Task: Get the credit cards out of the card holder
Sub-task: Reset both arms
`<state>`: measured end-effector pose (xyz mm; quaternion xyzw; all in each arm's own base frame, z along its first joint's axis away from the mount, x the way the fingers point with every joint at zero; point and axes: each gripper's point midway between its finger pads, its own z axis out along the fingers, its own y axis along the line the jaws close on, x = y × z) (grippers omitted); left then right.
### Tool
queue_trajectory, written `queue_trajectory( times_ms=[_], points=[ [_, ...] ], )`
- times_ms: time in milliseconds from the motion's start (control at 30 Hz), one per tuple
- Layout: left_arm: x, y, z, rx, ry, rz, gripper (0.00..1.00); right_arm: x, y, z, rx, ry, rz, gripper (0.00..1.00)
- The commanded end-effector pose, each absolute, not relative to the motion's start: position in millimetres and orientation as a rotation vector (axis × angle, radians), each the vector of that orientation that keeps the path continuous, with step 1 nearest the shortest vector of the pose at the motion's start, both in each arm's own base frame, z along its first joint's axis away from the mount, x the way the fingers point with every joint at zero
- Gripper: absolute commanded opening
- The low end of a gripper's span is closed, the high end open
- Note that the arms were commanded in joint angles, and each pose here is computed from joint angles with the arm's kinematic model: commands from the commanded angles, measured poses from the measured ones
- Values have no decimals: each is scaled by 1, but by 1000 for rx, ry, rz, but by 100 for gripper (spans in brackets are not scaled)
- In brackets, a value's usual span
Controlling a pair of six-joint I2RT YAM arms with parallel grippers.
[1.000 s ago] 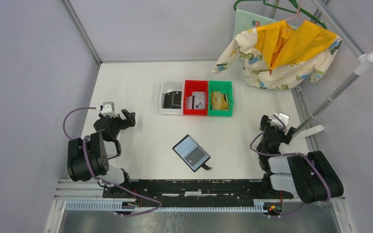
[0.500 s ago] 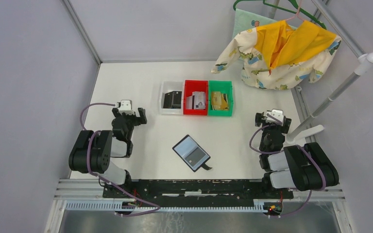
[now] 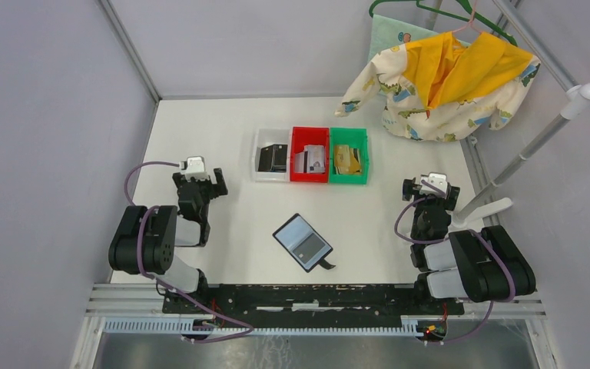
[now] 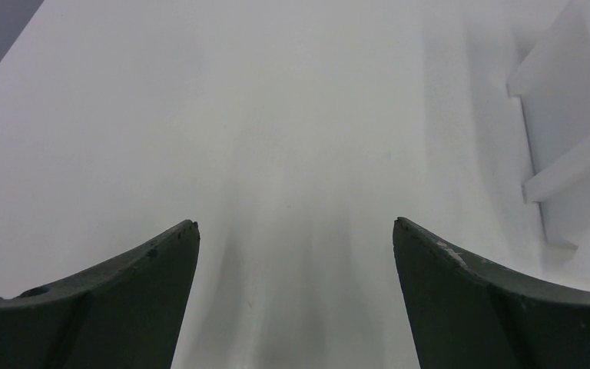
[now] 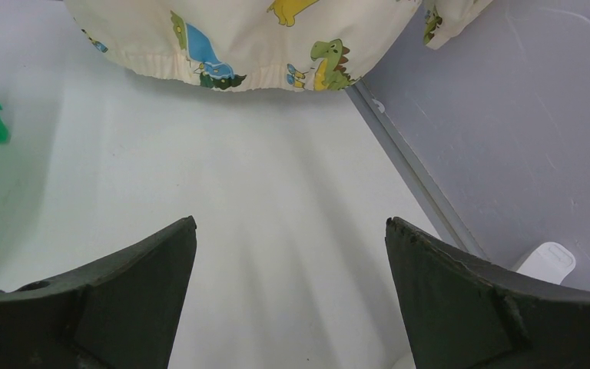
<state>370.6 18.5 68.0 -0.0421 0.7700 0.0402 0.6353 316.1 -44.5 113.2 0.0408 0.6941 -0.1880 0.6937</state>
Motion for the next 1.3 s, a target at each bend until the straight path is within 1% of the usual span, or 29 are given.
queue_trajectory(
  times_ms=[0,1267],
  points=[
    [382,25,81,-129,1716,111,100,286,-48,86,71,1617,-424,98],
    [380,24,84,-129,1702,109,100,287,-47,87,72,1613,-424,98]
  ],
)
